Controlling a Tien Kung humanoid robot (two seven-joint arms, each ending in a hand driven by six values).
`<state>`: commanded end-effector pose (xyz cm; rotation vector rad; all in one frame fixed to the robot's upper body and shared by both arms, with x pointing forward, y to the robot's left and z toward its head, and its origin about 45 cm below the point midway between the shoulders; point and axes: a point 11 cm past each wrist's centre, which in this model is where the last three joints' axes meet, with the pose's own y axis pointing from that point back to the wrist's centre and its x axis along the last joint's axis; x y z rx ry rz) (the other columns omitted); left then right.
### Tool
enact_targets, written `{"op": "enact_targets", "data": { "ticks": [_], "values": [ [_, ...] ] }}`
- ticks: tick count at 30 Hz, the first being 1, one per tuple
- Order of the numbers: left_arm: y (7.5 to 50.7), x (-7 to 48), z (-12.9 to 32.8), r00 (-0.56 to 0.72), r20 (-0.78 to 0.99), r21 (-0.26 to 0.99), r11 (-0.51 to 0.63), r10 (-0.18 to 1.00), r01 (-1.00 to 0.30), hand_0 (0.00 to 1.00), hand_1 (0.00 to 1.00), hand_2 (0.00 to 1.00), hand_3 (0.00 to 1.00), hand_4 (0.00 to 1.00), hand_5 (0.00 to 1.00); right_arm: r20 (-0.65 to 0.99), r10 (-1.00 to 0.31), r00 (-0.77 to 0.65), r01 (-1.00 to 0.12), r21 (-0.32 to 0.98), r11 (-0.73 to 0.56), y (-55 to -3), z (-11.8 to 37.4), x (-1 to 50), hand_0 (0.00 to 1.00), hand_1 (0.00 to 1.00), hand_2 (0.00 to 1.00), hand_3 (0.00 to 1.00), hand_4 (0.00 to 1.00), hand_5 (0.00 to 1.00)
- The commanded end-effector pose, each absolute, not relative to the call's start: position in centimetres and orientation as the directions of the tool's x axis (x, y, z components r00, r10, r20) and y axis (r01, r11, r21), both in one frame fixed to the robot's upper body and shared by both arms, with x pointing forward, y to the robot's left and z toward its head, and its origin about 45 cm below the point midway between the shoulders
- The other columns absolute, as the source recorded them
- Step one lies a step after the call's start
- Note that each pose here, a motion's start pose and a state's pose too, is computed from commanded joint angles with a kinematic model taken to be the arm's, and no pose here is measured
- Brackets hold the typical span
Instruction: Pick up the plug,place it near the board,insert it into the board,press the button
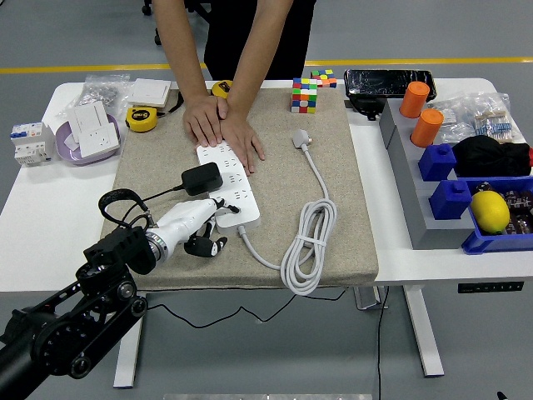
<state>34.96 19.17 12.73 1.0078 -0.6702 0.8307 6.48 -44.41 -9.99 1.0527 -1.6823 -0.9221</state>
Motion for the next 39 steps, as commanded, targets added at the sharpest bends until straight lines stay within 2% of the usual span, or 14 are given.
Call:
{"op": "enact_targets", "data": {
  "ticks": [7,12,13,18,19,24,25,30,31,36,37,39],
  "values": [
    [19.1,35.0,13.1,0.518,0.806,0.44,0.296,0.285,-0.848,0.154,0.01,0.143,0.768,0.606,0.002,0.307,-0.927,-0.214,-0.241,0.903,0.355,-44.4,-10.0,6.5,0.973,0.898,0.833,0.844,0.998,0.998],
    [18.7,35.4,15.1,0.488,0.807,0.39,0.321,0.332,-0.863,0.154,0.01,0.143,0.768,0.606,0.002,0.306,-0.928,-0.213,-0.24,0.904,0.353,-44.4,-10.0,6.5,0.973,0.898,0.833,0.844,0.998,0.998],
    [18.6,35.5,15.4,0.485,0.805,0.383,0.325,0.341,-0.865,0.156,0.012,0.144,0.735,0.584,0.002,0.306,-0.928,-0.213,-0.24,0.904,0.353,-44.3,-10.0,6.5,0.972,0.897,0.834,0.844,0.998,0.998],
    [18.0,36.2,18.3,0.46,0.771,0.309,0.372,0.441,-0.875,0.156,0.012,0.144,0.735,0.584,0.002,0.305,-0.928,-0.213,-0.24,0.904,0.353,-44.3,-10.0,6.5,0.972,0.897,0.834,0.844,0.998,0.998],
    [17.8,36.5,19.1,0.445,0.755,0.274,0.385,0.482,-0.881,0.18,0.026,0.147,0.689,0.543,0.002,0.305,-0.928,-0.213,-0.24,0.904,0.353,-44.3,-10.0,6.5,0.972,0.897,0.834,0.844,0.998,0.998],
    [18.0,38.3,21.5,0.367,0.657,0.124,0.386,0.659,-0.914,0.18,0.026,0.147,0.689,0.543,0.002,0.304,-0.929,-0.213,-0.242,0.904,0.351,-44.3,-10.0,6.6,0.972,0.897,0.834,0.844,0.998,0.998],
    [18.1,38.7,21.7,0.355,0.627,0.098,0.382,0.693,-0.919,0.327,0.38,0.4,0.662,0.835,0.003,0.304,-0.929,-0.213,-0.242,0.905,0.351,-44.2,-10.0,6.6,0.972,0.897,0.833,0.844,0.998,0.998],
    [18.0,40.4,21.9,0.33,0.443,-0.02,0.378,0.834,-0.926,0.327,0.38,0.4,0.662,0.835,0.003,0.3,-0.93,-0.212,-0.246,0.905,0.347,-44.1,-10.0,6.9,0.972,0.897,0.833,0.844,0.998,0.998],
    [18.2,40.8,21.8,0.331,0.395,-0.023,0.369,0.857,-0.929,0.748,0.831,0.79,0.838,0.998,0.271,0.299,-0.93,-0.211,-0.247,0.905,0.347,-44.1,-10.0,6.9,0.972,0.897,0.833,0.844,0.998,0.998],
    [19.7,42.5,21.1,0.305,0.181,0.008,0.308,0.935,-0.951,0.748,0.831,0.79,0.838,0.998,0.271,0.301,-0.93,-0.211,-0.242,0.906,0.348,-44.2,-10.1,6.7,0.972,0.897,0.833,0.844,0.998,0.998],
    [19.9,42.6,21.0,0.297,0.146,0.013,0.299,0.944,-0.954,0.946,0.974,0.935,0.913,0.998,0.343,0.301,-0.93,-0.211,-0.241,0.906,0.348,-44.2,-10.1,6.7,0.971,0.897,0.834,0.844,0.998,0.998],
    [21.0,43.4,20.4,0.255,0.061,0.046,0.252,0.965,-0.967,0.946,0.974,0.935,0.913,0.998,0.343,0.301,-0.93,-0.211,-0.242,0.906,0.348,-44.1,-10.1,6.7,0.971,0.897,0.834,0.844,0.998,0.998]
  ]
}}
